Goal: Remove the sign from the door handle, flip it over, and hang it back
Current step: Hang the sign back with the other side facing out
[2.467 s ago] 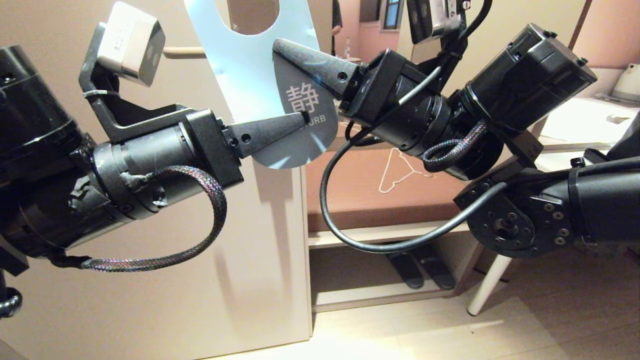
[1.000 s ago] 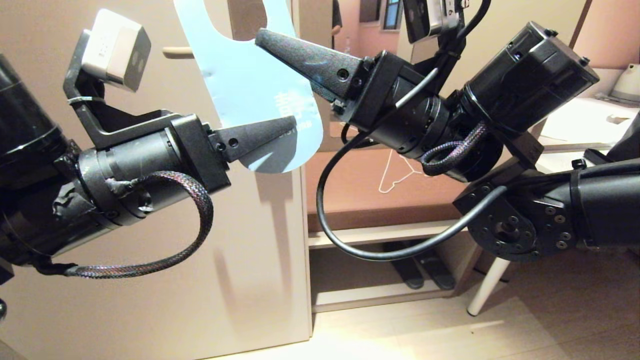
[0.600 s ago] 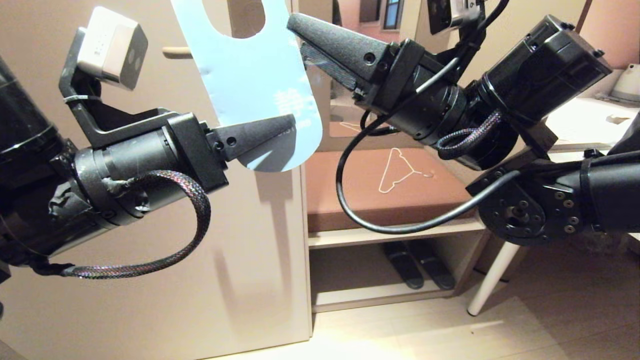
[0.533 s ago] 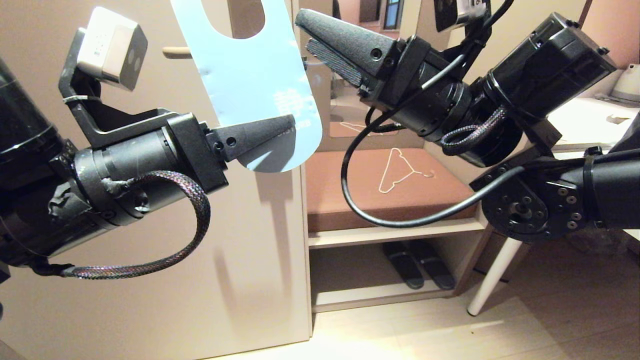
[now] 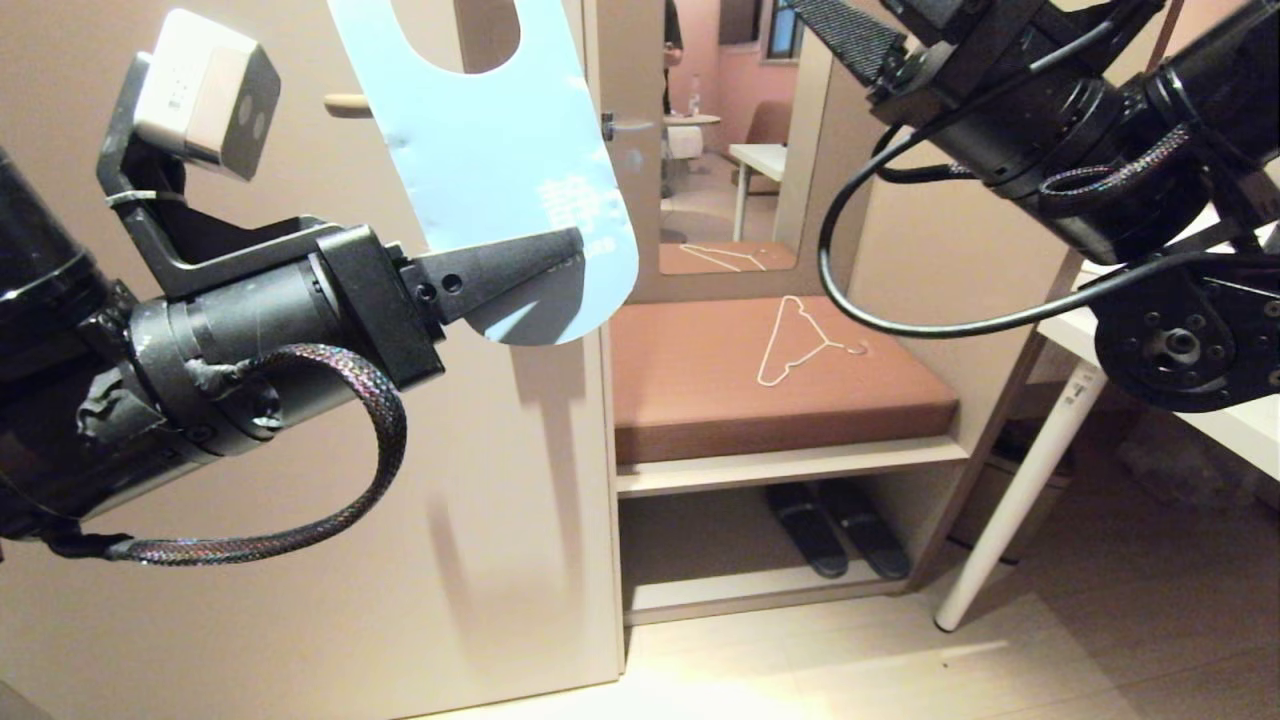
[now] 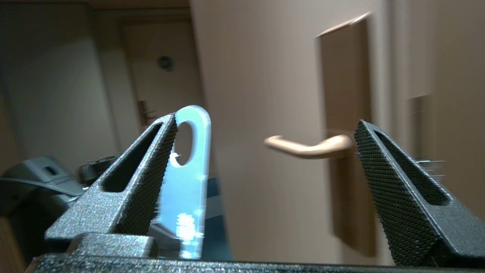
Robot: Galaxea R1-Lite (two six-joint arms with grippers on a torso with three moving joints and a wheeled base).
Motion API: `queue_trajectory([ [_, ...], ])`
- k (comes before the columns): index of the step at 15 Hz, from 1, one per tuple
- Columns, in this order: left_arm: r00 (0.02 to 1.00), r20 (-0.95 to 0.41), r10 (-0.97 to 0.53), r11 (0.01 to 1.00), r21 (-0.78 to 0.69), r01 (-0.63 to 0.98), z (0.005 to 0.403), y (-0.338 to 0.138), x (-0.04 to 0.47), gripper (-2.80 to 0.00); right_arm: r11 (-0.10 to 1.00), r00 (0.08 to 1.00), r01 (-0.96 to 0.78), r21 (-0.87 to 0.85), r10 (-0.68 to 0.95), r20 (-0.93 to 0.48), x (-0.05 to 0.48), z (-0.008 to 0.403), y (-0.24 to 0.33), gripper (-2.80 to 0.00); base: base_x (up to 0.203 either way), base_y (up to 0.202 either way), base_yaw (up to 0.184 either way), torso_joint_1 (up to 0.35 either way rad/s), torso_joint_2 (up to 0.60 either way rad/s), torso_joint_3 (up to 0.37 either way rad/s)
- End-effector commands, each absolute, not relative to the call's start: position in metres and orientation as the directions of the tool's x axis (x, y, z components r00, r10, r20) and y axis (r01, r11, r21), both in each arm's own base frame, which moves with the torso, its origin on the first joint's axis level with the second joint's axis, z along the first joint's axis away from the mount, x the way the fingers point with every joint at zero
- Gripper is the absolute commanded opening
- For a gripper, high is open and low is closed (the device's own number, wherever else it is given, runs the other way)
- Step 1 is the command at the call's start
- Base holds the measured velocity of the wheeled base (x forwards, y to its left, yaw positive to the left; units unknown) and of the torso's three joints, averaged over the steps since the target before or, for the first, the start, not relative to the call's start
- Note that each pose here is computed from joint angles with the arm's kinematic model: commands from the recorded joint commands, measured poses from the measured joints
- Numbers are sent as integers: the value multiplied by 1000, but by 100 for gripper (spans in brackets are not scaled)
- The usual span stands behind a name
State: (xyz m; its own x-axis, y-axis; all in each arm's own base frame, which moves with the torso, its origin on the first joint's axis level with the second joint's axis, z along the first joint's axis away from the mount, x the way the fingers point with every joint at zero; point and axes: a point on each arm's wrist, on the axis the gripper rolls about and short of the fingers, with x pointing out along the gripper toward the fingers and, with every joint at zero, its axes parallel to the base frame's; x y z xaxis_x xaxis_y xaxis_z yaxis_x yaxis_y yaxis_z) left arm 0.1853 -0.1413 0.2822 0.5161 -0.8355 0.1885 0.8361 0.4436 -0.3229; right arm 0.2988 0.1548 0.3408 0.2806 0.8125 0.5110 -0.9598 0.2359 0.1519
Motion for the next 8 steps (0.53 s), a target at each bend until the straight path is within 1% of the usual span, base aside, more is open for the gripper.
queue_trajectory([
  [1,513,201,-835,440,-318,840,284,-139,182,-280,273,302,-953,134,797,524,293,349,136,-280,0,0,0,0,0,0],
  [5,515,206,-832,441,-317,840,284,-132,174,-280,343,356,-931,124,781,513,287,347,114,-280,0,0,0,0,0,0],
  [8,518,219,-827,444,-311,840,287,-128,170,-280,444,420,-894,67,773,475,293,331,102,-280,0,0,0,0,0,0],
])
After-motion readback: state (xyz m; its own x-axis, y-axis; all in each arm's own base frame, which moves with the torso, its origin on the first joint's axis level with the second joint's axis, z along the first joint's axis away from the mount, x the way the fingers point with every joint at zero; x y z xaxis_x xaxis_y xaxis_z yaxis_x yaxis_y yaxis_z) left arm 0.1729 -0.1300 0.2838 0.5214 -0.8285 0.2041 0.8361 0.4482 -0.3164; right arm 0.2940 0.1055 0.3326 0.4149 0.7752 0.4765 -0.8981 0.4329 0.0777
